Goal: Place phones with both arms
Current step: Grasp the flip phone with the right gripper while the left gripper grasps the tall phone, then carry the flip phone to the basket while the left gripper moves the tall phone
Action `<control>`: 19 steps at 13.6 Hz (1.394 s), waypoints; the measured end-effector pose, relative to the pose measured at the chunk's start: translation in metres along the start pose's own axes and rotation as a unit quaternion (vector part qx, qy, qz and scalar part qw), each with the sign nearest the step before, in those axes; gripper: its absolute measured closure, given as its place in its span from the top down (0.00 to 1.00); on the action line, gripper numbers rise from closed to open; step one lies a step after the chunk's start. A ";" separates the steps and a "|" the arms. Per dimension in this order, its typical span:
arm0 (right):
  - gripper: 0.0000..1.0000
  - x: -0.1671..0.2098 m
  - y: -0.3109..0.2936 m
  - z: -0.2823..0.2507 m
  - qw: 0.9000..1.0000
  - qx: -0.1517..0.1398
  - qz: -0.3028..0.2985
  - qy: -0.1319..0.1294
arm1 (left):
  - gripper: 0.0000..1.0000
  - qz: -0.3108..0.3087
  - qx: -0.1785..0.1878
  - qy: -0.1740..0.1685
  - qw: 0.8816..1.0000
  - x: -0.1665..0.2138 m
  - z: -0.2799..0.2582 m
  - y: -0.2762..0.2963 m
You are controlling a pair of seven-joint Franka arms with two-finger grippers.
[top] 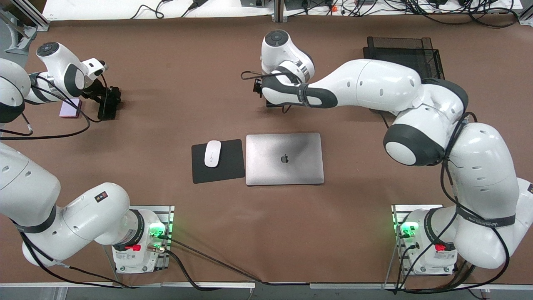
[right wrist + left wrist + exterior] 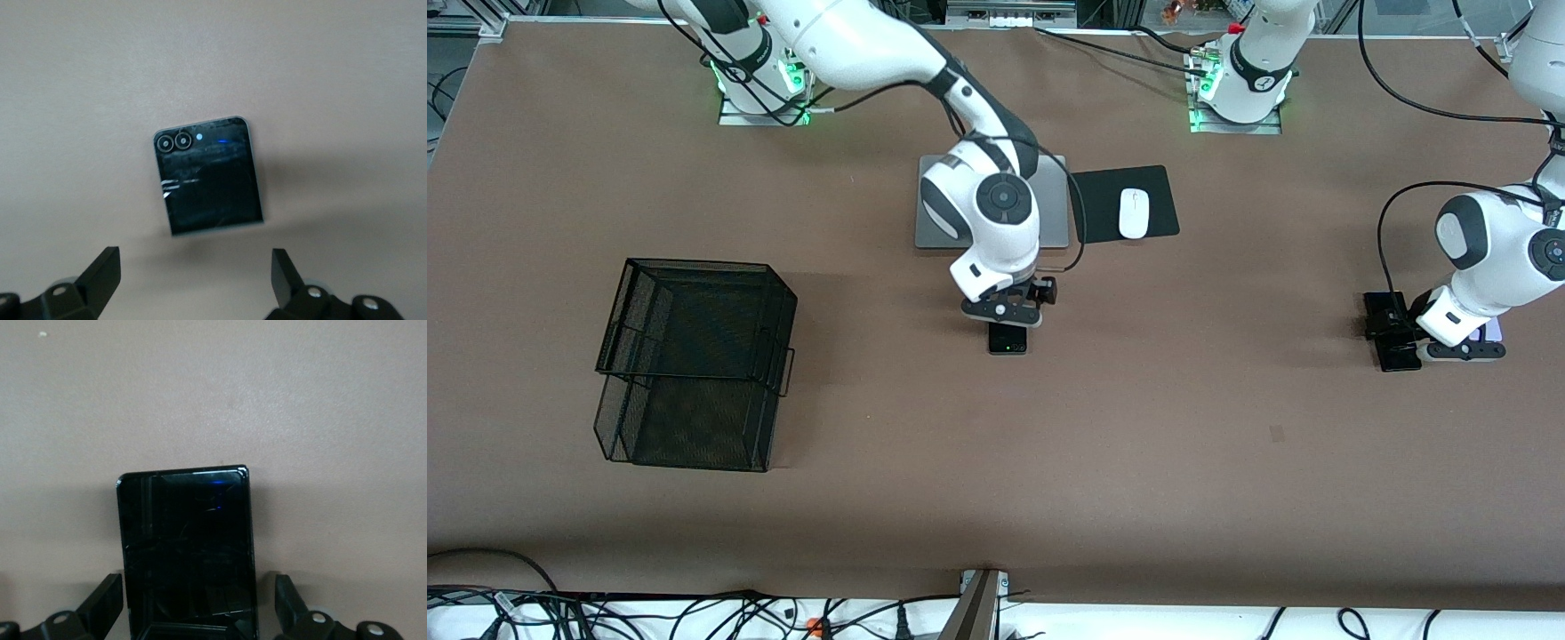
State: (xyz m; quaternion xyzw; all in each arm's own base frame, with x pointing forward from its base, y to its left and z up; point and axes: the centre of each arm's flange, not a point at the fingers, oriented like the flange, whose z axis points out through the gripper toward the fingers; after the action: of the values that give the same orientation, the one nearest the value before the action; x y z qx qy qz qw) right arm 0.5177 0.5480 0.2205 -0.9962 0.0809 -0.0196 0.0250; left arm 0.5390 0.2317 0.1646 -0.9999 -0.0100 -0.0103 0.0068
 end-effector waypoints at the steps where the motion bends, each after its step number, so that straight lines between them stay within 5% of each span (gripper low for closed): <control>1: 1.00 0.002 0.002 0.010 1.000 0.001 -0.001 0.001 | 1.00 -0.001 -0.001 0.000 1.000 -0.001 0.001 -0.001; 3: 1.00 0.004 0.005 0.025 1.000 -0.002 -0.003 0.002 | 0.79 -0.001 -0.001 0.001 1.000 0.000 0.000 -0.002; 9: 1.00 0.003 0.008 0.042 1.000 -0.009 -0.013 0.010 | 0.78 0.008 -0.005 -0.004 1.000 0.008 -0.005 0.007; 12: 0.97 0.002 0.009 0.052 1.000 -0.010 -0.014 0.010 | 0.78 0.025 -0.011 -0.068 0.997 0.035 -0.047 0.025; 15: 0.83 0.005 0.007 0.046 1.000 -0.011 -0.022 0.018 | 0.78 0.023 -0.003 -0.125 0.992 0.070 -0.120 0.048; 19: 0.83 0.034 0.020 0.010 0.999 -0.031 -0.013 0.015 | 0.78 0.030 0.010 -0.137 0.990 0.102 -0.166 0.150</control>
State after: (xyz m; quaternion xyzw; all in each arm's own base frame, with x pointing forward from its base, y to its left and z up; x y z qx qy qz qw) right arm 0.5489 0.5233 0.2103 -0.9971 0.0686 -0.0328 -0.0075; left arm 0.6402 0.0816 0.3303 -0.9916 0.0194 0.1267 0.0161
